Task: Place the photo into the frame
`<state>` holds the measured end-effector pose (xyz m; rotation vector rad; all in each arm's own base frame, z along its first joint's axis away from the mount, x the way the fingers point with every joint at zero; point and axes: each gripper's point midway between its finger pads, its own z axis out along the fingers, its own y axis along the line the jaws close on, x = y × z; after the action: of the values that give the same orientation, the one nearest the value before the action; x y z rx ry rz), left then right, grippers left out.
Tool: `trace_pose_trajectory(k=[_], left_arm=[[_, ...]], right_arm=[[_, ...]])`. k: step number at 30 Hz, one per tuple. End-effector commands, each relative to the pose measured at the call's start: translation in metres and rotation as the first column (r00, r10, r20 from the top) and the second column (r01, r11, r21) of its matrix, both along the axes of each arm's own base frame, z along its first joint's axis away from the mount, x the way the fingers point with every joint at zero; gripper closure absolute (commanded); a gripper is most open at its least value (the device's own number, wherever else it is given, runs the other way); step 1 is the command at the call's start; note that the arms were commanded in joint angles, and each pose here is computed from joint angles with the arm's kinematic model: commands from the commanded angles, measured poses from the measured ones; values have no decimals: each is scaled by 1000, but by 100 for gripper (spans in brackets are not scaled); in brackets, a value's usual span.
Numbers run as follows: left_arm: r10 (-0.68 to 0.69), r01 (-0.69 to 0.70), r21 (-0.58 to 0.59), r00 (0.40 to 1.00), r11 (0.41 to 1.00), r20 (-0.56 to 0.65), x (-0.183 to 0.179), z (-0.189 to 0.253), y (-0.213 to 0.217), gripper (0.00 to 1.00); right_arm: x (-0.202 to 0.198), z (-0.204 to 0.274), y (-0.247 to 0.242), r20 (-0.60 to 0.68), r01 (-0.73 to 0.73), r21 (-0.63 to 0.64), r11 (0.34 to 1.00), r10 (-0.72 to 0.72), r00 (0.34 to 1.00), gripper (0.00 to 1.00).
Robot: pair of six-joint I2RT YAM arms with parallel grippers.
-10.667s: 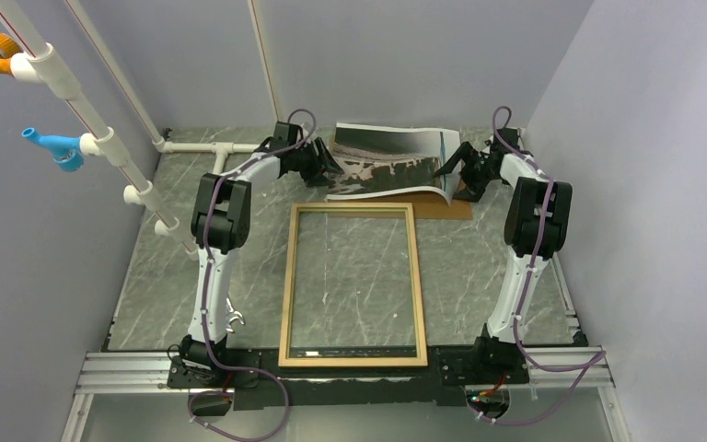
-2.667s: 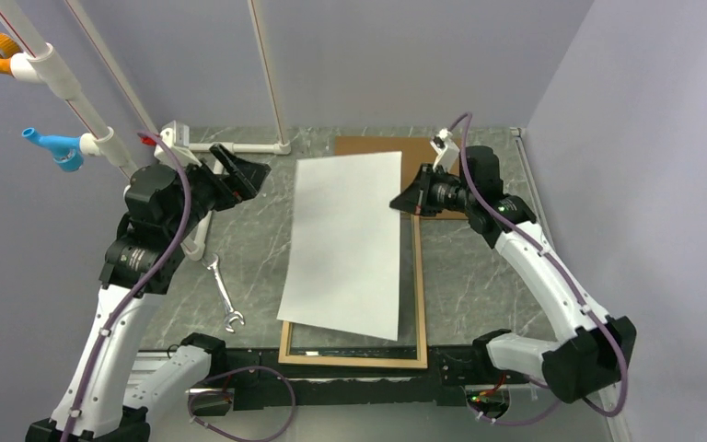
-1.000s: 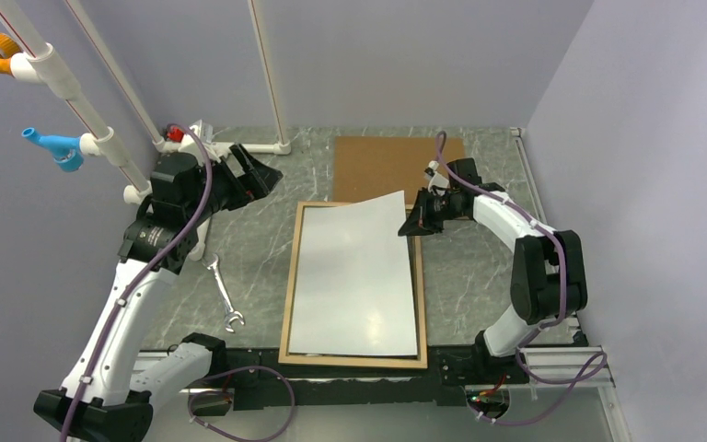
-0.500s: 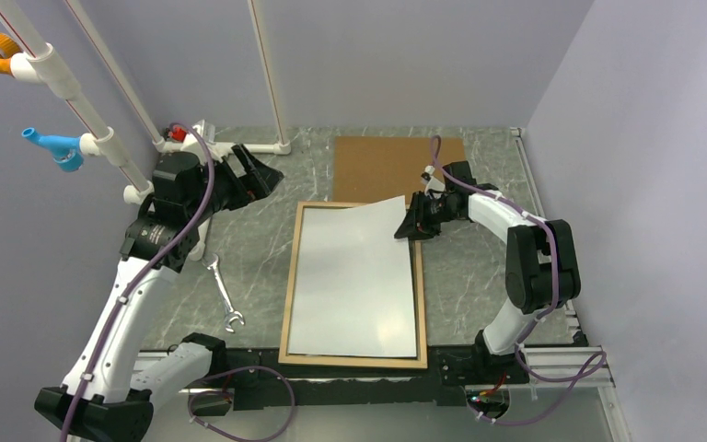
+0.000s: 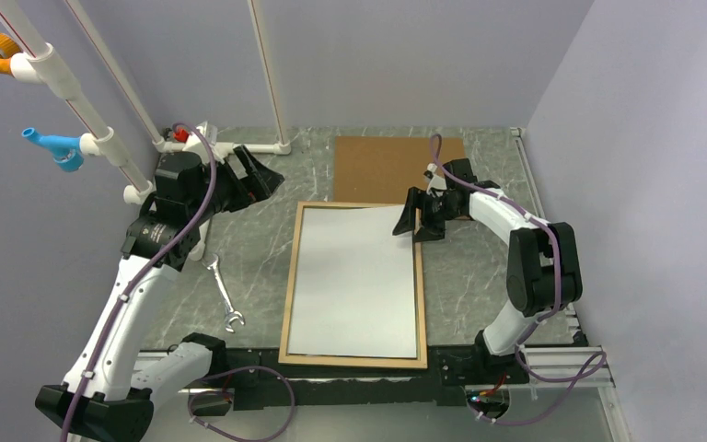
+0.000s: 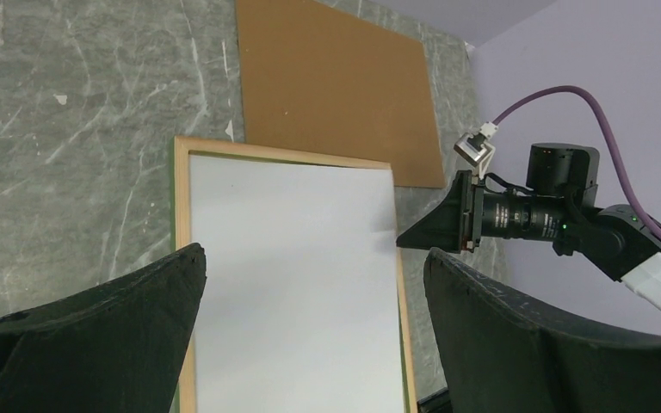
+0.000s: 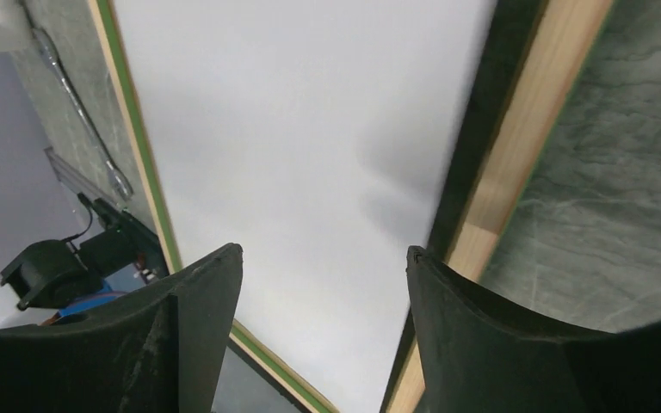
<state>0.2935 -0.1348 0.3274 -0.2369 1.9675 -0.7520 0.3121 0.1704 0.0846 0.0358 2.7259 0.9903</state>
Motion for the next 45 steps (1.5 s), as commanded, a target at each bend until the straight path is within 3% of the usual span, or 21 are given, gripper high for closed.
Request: trace_pose_trajectory(k=[1,7,12,18,23,31,38,45], left_arm=[[-12,12,20,1000,1000,-13,1,-7,-1,1],[-27,33,50,994,998,-110,4,-33,-3,1],[-94,115,68,961,991,-261,5,-82,-15,1],[-185,245,40,820,969,-542,-7,-167,-29,1],[-139,269,85,714,959,-686,-18,-224,-23,1],[-88,292,184,718,938,-690,-1,-237,-22,1],[-66,353,334,768,874,-637,43,-217,-39,1],[-84,400,430,803,809,-590,96,-216,-64,2]], right_arm=[[10,21,-12,95,20,-82,996,-12,995,27],[9,16,-24,102,50,-149,987,-35,994,20],[2,1,-39,74,83,-235,969,-67,995,10],[-10,-18,-49,25,106,-286,952,-103,994,6],[-14,-30,-50,-6,110,-294,949,-117,993,6],[-1,-32,-52,-1,133,-307,942,-140,990,4],[22,-34,-72,10,200,-317,927,-207,978,2],[61,-25,-115,42,358,-260,897,-360,932,0]])
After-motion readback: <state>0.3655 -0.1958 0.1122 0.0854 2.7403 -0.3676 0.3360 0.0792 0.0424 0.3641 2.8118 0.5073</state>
